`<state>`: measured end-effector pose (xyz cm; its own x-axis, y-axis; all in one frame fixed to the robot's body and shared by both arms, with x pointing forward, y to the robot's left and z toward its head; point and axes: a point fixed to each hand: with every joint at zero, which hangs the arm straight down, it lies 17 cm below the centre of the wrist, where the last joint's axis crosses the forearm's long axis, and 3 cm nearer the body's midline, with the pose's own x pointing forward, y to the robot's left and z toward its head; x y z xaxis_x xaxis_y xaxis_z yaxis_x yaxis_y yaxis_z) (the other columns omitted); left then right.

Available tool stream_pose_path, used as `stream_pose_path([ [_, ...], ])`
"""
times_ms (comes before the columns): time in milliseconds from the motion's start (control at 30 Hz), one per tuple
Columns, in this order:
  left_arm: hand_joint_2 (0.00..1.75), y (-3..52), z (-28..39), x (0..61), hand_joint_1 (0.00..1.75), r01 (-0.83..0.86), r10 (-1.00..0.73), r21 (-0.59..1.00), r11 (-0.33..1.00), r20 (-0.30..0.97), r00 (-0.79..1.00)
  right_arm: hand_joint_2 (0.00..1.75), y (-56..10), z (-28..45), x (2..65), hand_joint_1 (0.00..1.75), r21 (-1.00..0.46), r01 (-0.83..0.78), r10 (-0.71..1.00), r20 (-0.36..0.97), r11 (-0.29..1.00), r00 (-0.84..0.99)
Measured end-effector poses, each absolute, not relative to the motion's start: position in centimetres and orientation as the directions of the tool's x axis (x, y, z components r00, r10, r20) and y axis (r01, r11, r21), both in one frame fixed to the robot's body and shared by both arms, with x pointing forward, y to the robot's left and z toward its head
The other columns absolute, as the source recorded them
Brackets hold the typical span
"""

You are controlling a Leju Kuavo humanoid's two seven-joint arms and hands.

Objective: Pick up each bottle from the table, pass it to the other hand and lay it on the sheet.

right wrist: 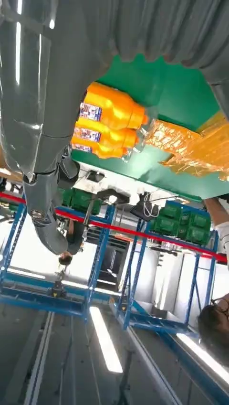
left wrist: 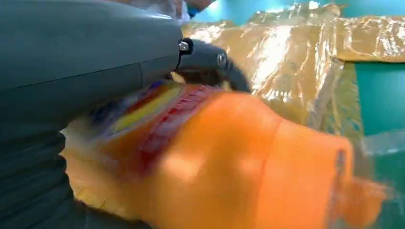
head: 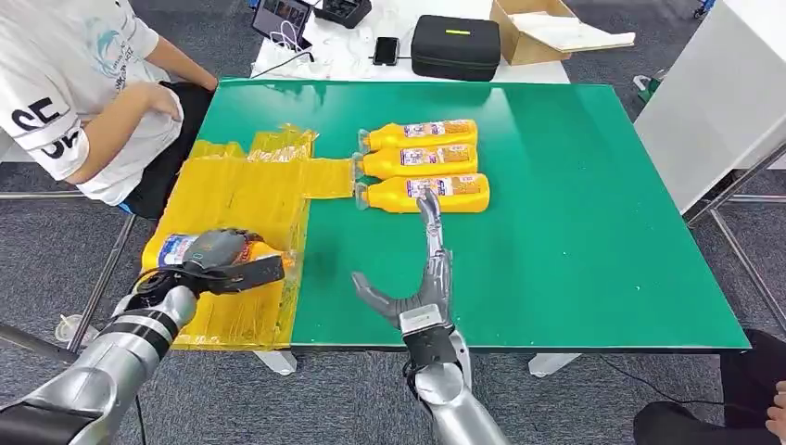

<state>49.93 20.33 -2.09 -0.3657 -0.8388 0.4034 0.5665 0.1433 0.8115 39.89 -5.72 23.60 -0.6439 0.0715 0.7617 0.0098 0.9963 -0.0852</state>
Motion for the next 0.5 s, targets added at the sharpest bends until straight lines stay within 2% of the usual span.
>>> stream_pose_path([
  [167, 0.0, 19.7, -2.0, 49.0, 0.0, 0.643, -0.787, 0.727, 0.24, 0.534, -0.31, 1.75, -5.3, 23.3, 39.9, 0.0, -0.087, -0.003, 0.065, 0.769, 0.996, -0.636],
  [500, 0.0, 19.7, -0.6, 48.8, 0.0, 0.696, -0.689, 0.611, 0.377, 0.687, -0.229, 1.75, -5.2, 22.7, 40.2, 0.0, -0.085, -0.008, 0.062, 0.781, 0.996, -0.621],
])
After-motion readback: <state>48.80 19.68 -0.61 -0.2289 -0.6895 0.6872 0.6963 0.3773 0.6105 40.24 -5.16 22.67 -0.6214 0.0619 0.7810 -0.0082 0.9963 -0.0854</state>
